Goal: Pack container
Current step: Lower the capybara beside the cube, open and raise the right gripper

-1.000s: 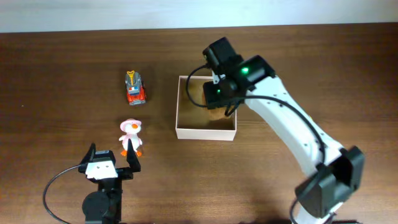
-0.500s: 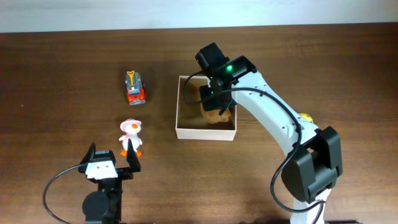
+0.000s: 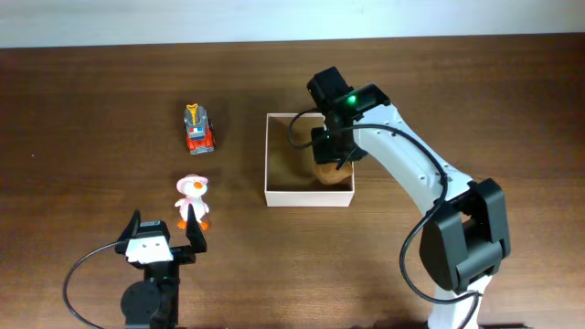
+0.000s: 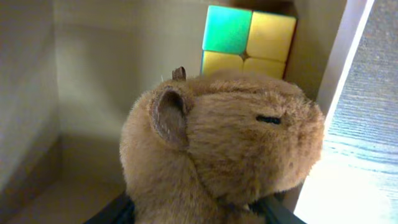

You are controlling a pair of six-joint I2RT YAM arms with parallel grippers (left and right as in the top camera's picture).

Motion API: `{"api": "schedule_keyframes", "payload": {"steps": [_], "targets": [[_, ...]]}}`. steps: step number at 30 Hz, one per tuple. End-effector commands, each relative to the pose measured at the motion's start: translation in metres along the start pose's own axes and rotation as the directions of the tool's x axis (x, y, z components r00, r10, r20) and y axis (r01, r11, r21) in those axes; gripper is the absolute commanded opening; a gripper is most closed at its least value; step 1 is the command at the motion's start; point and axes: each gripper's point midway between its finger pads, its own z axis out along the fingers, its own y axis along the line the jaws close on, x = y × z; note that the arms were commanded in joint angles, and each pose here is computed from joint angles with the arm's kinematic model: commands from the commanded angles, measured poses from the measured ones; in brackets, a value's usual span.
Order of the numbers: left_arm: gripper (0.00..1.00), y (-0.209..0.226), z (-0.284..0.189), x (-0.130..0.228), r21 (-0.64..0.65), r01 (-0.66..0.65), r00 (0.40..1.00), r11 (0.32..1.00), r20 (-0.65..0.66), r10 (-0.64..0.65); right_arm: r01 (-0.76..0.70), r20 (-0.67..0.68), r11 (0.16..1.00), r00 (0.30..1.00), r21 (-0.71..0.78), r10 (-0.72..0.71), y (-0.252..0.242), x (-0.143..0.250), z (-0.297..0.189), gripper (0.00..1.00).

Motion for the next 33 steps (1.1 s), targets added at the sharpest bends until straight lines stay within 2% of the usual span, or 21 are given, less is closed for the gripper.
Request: {"api": "schedule_keyframes", "payload": {"steps": [1, 30, 33], "targets": [[0.99, -0.001, 0.0, 0.0, 0.005, -0.019, 1.0, 1.0, 0.004, 0.019, -0.007, 0.006, 1.0, 1.0, 0.004, 0.007, 0.0, -0.001, 0.002, 0.47], [0.99, -0.001, 0.0, 0.001, 0.005, -0.019, 1.0, 1.0, 0.003, 0.019, -0.036, -0.065, 0.999, 0.997, -0.018, 0.034, 0.001, 0.021, 0.023, 0.47], [0.99, -0.001, 0.0, 0.001, 0.005, -0.019, 1.0, 1.0, 0.003, 0.019, -0.036, -0.071, 0.999, 0.997, -0.017, 0.035, 0.0, 0.023, 0.023, 0.45]]}}
